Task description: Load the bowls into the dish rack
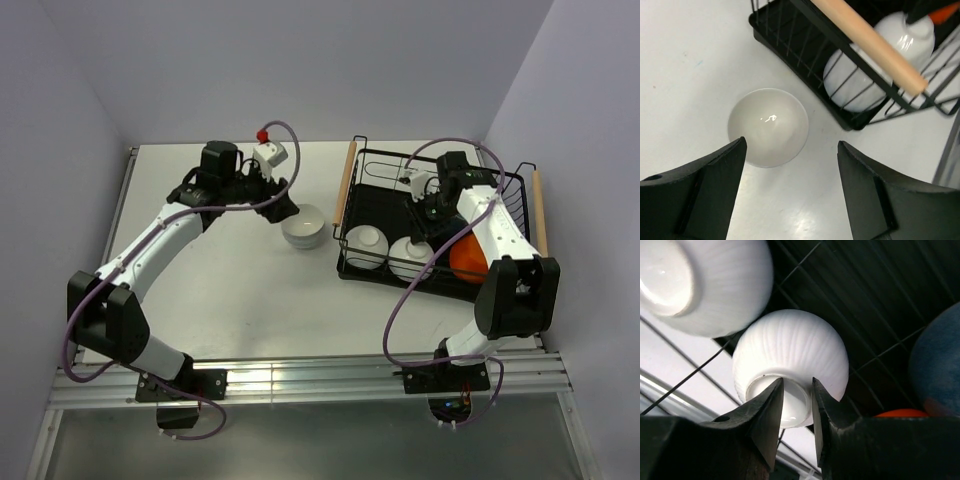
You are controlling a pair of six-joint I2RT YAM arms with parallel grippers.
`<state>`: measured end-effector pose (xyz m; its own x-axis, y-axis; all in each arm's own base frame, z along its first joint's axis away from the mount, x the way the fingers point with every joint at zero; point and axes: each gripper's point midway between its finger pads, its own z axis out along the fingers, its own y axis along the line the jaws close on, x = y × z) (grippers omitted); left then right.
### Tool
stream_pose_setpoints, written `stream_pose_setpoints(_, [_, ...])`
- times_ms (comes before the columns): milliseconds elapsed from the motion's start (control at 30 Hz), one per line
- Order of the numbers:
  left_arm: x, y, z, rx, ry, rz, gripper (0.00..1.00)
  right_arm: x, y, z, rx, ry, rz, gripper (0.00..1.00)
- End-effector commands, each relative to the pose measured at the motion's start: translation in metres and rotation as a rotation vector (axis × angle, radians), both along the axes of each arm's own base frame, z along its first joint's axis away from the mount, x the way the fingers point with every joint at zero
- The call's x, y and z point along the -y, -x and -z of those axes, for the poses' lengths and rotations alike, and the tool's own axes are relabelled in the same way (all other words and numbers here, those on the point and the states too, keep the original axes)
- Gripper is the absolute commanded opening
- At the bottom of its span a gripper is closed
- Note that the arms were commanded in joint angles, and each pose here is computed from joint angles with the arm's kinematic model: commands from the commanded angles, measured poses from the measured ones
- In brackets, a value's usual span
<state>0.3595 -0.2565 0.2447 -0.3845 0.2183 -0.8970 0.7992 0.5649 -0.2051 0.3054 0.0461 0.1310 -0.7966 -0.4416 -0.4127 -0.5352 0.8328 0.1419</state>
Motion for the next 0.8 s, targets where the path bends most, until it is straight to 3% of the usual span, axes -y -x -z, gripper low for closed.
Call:
stream_pose_setpoints(0, [0.001, 0.016, -0.006, 0.274, -0.101, 0.286, 0.78, -0.015, 0.014, -0.019, -0.029, -0.063, -0.057, 0.37])
stream_pose_setpoints(33, [0.002, 0.027, 0.003, 0.248, -0.108, 0.347, 0.75, -0.017, 0.016, -0.024, -0.032, -0.072, -0.062, 0.38])
stream_pose_setpoints(67, [0.002, 0.026, 0.005, 0.316, -0.144, 0.404, 0.74, -0.018, 0.012, -0.032, -0.013, -0.077, -0.066, 0.41])
stream_pose_setpoints(233, [0.003, 0.035, 0.037, 0.39, -0.218, 0.609, 0.74, -0.02, 0.008, -0.059, 0.035, -0.1, -0.057, 0.56])
stream_pose_setpoints(367, [0.007, 0.043, 0.066, 0.441, -0.302, 0.753, 0.73, -0.02, 0.001, -0.087, 0.108, -0.125, -0.038, 0.73])
stream_pose_setpoints(533, [0.018, 0.035, 0.093, 0.461, -0.355, 0.799, 0.72, -0.013, -0.003, -0.115, 0.183, -0.165, 0.013, 0.84])
stream_pose_setpoints(767, [0.027, 0.015, 0.115, 0.446, -0.394, 0.795, 0.63, -0.003, 0.004, -0.126, 0.213, -0.169, 0.038, 0.87])
